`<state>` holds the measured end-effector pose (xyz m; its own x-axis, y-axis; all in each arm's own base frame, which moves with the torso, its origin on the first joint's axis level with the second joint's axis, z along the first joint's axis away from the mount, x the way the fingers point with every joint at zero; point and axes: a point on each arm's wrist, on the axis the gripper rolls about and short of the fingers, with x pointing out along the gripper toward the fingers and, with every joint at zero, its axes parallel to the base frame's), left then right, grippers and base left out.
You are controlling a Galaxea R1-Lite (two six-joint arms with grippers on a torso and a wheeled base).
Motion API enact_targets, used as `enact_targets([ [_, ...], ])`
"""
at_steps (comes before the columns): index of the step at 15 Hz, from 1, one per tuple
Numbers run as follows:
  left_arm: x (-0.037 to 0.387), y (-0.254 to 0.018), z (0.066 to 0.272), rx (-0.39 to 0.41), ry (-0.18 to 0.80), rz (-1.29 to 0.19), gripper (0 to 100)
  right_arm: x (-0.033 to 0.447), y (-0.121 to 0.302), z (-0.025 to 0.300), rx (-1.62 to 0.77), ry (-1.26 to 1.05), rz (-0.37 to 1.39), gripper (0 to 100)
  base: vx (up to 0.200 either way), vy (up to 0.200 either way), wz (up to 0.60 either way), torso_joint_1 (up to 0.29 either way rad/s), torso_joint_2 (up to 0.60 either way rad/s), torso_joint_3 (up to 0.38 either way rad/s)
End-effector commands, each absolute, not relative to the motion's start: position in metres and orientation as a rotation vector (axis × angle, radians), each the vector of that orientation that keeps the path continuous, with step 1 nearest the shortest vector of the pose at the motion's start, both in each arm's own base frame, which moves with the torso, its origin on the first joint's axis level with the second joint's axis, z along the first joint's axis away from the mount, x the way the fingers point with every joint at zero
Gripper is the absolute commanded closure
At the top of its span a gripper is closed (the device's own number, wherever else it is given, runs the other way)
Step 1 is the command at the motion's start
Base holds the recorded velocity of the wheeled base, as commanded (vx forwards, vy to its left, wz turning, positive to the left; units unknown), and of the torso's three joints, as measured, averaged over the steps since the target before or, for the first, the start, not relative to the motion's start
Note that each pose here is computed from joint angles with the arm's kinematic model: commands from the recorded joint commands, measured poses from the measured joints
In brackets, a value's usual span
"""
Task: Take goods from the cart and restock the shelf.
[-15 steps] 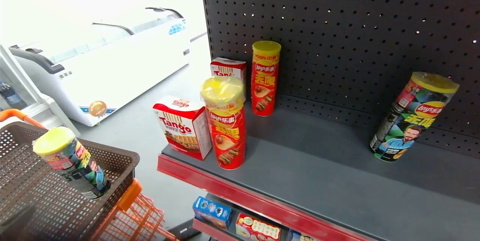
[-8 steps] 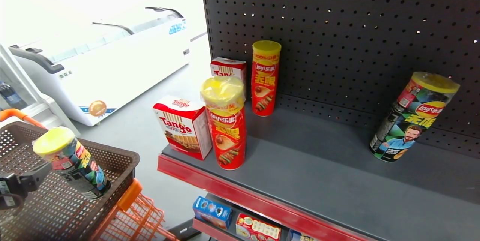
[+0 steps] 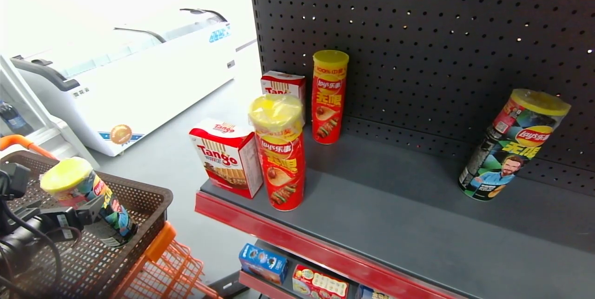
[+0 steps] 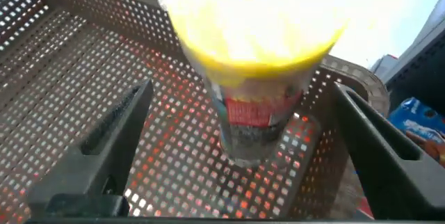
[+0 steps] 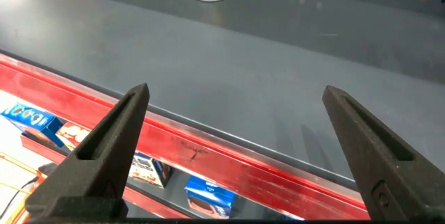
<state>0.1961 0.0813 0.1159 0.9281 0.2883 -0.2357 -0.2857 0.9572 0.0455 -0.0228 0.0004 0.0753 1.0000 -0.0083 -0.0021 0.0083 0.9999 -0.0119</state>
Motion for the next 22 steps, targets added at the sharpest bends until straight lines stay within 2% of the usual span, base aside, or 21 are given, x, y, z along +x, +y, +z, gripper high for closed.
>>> enact_targets([
  [1, 0.211, 0.088, 0.089, -0.005, 0.301, 0.292, 0, -0.023, 0.0, 0.075, -0.012, 0.003, -0.008, 0, 0.0, 0.0, 0.0, 0.0, 0.0, 0.0],
  [6, 0.224, 0.093, 0.079, -0.001, 0.285, 0.293, 0, -0.023, 0.0, 0.075, -0.012, 0.002, -0.008, 0, 0.0, 0.0, 0.0, 0.0, 0.0, 0.0],
  [11, 0.239, 0.1, 0.078, 0.004, 0.256, 0.295, 0, -0.023, 0.0, 0.075, -0.012, 0.003, -0.008, 0, 0.0, 0.0, 0.0, 0.0, 0.0, 0.0],
  [12, 0.243, 0.101, 0.08, 0.005, 0.238, 0.295, 100, -0.023, 0.0, 0.075, -0.012, 0.003, -0.008, 0, 0.0, 0.0, 0.0, 0.0, 0.0, 0.0],
  [17, 0.253, 0.095, 0.093, 0.025, 0.172, 0.261, 100, -0.023, 0.0, 0.075, -0.012, 0.003, -0.008, 0, 0.0, 0.0, 0.0, 0.0, 0.0, 0.0],
  [20, 0.243, 0.087, 0.124, 0.091, 0.075, 0.245, 100, -0.023, 0.0, 0.075, -0.012, 0.003, -0.008, 0, 0.0, 0.0, 0.0, 0.0, 0.0, 0.0],
  [22, 0.228, 0.07, 0.145, 0.103, 0.051, 0.18, 100, -0.023, 0.0, 0.075, -0.012, 0.003, -0.008, 0, 0.0, 0.0, 0.0, 0.0, 0.0, 0.0],
])
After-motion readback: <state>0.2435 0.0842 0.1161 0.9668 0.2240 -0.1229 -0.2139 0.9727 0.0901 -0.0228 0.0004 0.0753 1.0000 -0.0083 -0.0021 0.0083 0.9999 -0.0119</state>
